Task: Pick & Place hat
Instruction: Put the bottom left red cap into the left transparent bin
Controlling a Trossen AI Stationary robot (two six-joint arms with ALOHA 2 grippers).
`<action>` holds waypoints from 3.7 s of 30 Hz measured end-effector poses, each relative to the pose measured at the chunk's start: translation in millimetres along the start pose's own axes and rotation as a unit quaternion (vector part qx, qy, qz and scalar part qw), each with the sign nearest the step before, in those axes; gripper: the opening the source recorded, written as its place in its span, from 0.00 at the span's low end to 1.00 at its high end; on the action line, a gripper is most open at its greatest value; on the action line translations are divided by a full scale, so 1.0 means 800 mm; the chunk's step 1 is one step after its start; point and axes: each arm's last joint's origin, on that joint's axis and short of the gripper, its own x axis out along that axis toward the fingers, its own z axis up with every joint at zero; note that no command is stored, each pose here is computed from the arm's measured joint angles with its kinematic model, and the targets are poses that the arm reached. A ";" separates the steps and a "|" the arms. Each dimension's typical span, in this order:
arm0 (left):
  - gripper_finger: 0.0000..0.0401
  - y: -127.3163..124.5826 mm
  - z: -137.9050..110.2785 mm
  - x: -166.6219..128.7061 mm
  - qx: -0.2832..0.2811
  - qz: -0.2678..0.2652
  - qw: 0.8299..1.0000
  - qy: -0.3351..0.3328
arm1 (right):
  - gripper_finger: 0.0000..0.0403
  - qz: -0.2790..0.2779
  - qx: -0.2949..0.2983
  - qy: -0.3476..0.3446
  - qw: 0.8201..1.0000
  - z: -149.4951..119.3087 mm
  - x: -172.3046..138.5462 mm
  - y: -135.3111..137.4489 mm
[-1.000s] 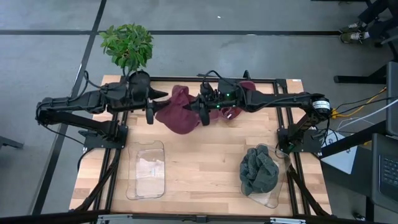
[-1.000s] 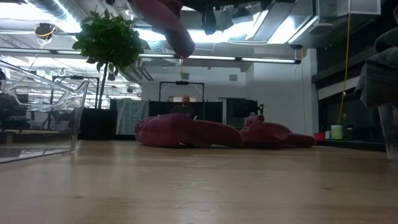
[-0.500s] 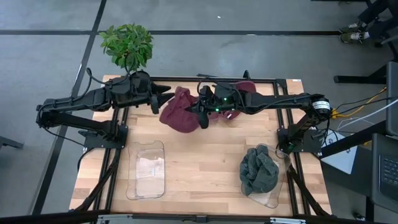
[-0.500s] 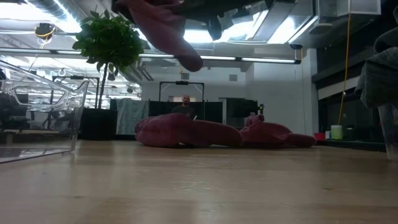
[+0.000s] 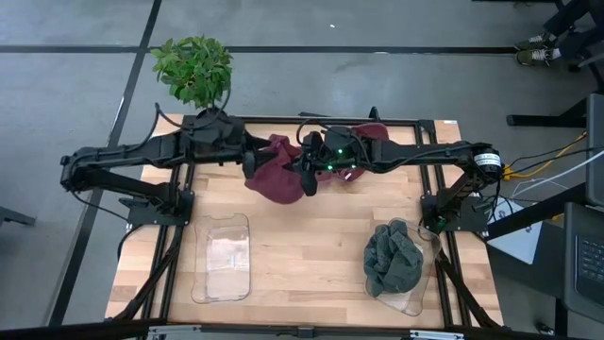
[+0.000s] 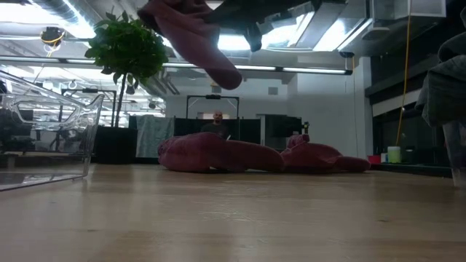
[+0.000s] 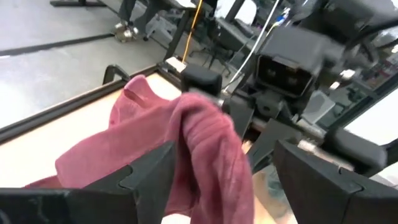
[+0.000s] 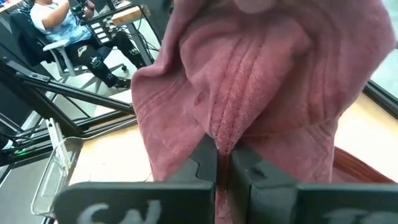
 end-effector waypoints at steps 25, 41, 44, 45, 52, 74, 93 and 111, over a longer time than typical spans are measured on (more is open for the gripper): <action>0.05 0.011 0.003 0.010 -0.056 -0.089 0.992 0.069 | 0.03 -0.003 -0.052 0.030 0.998 -0.011 0.001 0.013; 0.06 0.004 0.018 -0.034 -0.099 -0.183 0.975 0.075 | 0.16 0.082 0.008 0.050 0.995 -0.010 -0.002 0.017; 0.06 0.003 0.021 -0.045 -0.101 -0.188 0.975 0.063 | 0.21 0.110 0.021 0.051 0.992 -0.005 -0.010 0.019; 0.06 0.002 0.023 -0.049 -0.103 -0.190 0.975 0.059 | 0.23 0.116 0.022 0.055 0.991 -0.003 -0.013 0.020; 0.06 0.003 0.013 -0.079 -0.146 -0.180 0.968 0.098 | 0.26 0.101 -0.029 0.051 0.993 0.035 -0.056 0.042; 0.06 -0.031 -0.067 -0.135 -0.401 -0.044 0.836 0.373 | 0.26 -0.006 -0.073 0.172 0.982 0.047 -0.119 0.048; 0.06 -0.082 -0.137 -0.087 -0.421 0.118 0.843 0.313 | 0.26 0.004 -0.071 0.170 0.983 0.047 -0.118 0.049; 0.07 -0.089 -0.174 -0.116 -0.415 0.197 0.835 0.303 | 0.26 0.007 -0.085 0.168 0.982 0.048 -0.118 0.049</action>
